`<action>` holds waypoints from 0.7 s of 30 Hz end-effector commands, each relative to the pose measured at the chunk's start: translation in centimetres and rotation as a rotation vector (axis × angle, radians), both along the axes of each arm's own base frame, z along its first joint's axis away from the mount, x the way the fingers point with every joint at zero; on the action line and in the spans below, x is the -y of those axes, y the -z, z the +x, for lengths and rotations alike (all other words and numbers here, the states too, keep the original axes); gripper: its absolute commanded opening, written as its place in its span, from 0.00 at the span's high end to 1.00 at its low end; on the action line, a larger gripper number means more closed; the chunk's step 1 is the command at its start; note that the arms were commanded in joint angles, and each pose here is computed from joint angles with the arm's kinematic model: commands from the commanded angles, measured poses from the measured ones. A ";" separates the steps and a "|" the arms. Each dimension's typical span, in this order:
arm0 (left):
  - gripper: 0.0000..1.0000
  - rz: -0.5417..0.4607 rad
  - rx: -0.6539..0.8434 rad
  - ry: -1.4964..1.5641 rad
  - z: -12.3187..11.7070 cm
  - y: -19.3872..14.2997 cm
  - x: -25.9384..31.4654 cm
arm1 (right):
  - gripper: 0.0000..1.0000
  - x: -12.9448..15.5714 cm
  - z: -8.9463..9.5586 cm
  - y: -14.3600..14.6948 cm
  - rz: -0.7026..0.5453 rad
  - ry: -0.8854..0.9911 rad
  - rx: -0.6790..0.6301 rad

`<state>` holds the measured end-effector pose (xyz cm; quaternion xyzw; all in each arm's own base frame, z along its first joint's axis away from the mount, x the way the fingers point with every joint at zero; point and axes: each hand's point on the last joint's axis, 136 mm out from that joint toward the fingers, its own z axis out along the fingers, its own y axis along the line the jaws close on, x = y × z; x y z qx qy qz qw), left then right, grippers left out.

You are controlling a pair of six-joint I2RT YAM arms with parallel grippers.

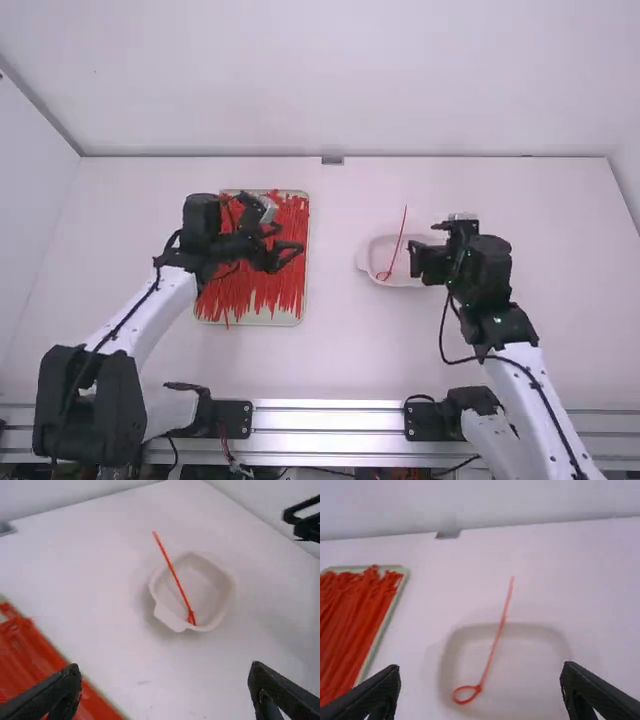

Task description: Fasten the cable tie

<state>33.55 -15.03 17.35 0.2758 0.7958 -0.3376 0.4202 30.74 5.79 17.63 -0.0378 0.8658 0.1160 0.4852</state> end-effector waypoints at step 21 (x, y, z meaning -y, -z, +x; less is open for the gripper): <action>0.62 0.188 -0.076 -0.557 -6.6 8.5 -9.6 | 0.66 5.5 -5.7 8.2 -0.145 0.178 0.149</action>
